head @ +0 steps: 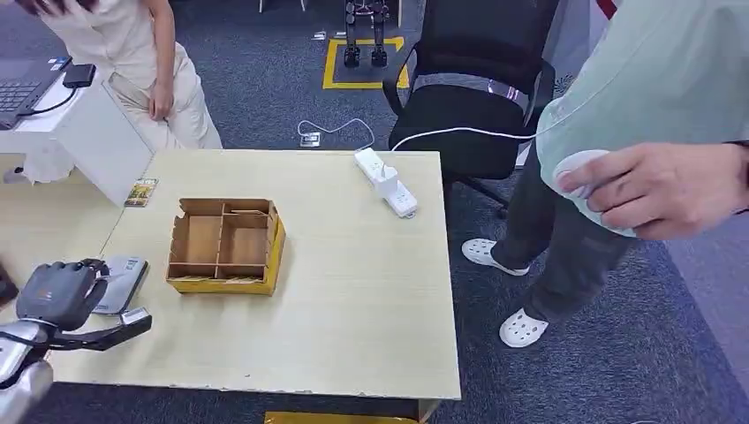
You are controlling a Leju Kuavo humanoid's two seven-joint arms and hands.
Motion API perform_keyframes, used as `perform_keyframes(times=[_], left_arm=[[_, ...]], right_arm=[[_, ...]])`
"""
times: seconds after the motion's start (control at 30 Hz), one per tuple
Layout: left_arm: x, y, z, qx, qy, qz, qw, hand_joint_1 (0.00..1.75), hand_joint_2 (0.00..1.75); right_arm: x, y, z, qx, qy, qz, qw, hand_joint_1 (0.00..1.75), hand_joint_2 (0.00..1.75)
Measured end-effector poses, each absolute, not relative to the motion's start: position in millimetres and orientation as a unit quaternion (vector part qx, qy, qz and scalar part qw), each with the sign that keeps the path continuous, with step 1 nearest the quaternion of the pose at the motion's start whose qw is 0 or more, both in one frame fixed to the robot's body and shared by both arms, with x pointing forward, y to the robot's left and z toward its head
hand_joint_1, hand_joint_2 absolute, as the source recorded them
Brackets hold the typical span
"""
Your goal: Pass the card to the sensor for recognition and then transmit it.
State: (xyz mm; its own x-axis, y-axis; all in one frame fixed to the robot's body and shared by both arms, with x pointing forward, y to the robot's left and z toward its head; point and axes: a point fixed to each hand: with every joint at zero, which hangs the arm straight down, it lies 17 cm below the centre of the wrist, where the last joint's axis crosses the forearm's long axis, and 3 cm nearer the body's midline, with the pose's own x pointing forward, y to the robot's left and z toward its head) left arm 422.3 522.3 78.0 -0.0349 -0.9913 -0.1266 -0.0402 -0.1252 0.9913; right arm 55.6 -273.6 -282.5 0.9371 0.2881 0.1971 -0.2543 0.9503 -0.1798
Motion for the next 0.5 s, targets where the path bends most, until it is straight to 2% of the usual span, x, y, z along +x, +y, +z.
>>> perform_keyframes(times=[0.2, 0.5], left_arm=[[416, 491, 55, 0.527, -0.504, -0.516, 0.450, 1.75, 1.75], [407, 496, 31, 0.556, -0.480, -0.504, 0.454, 1.75, 1.75]], right_arm=[[56, -274, -282, -0.076, -0.111, 0.139, 0.981, 0.00, 0.00], [56, -273, -282, -0.075, -0.111, 0.141, 0.981, 0.00, 0.00]])
